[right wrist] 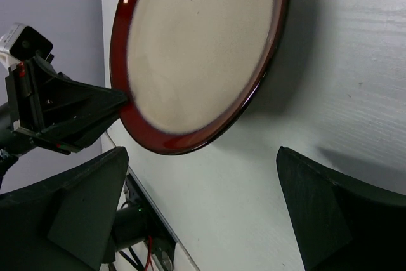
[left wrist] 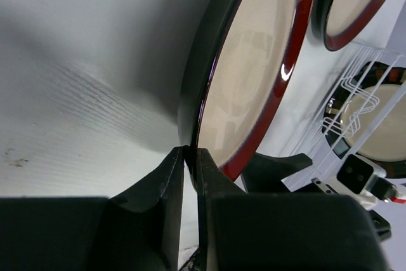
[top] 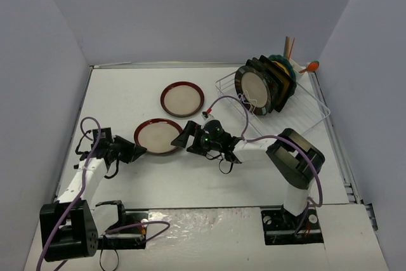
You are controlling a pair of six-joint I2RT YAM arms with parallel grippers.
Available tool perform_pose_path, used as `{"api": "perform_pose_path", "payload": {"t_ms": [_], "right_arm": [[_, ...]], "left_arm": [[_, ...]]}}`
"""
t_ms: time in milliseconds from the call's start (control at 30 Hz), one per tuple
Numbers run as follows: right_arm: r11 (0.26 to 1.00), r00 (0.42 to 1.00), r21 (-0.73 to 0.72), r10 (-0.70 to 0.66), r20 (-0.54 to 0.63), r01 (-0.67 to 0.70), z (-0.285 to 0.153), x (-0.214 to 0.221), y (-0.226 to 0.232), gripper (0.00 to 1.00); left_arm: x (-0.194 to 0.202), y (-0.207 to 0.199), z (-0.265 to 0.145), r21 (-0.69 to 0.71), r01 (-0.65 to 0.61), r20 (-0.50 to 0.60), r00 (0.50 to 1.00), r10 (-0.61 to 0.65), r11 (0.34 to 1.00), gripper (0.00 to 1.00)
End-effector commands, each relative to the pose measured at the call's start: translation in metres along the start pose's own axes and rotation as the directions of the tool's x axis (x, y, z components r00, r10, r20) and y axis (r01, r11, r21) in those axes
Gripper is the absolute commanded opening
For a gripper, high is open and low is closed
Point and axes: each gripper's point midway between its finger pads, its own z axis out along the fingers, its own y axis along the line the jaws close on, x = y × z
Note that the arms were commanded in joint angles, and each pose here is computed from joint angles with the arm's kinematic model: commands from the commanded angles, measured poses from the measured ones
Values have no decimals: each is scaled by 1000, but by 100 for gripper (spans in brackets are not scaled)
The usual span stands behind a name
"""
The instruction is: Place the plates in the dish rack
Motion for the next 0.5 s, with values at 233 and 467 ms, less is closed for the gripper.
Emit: {"api": "perform_pose_path", "payload": {"t_ms": [233, 467], "right_arm": [[991, 993, -102, 94, 71, -87, 20, -22, 33, 99], [986, 989, -113, 130, 64, -122, 31, -21, 29, 93]], "left_arm": [[14, -64, -21, 275, 1, -60, 998, 16, 961, 0], [20, -64, -23, 289, 4, -76, 997, 19, 957, 0]]}}
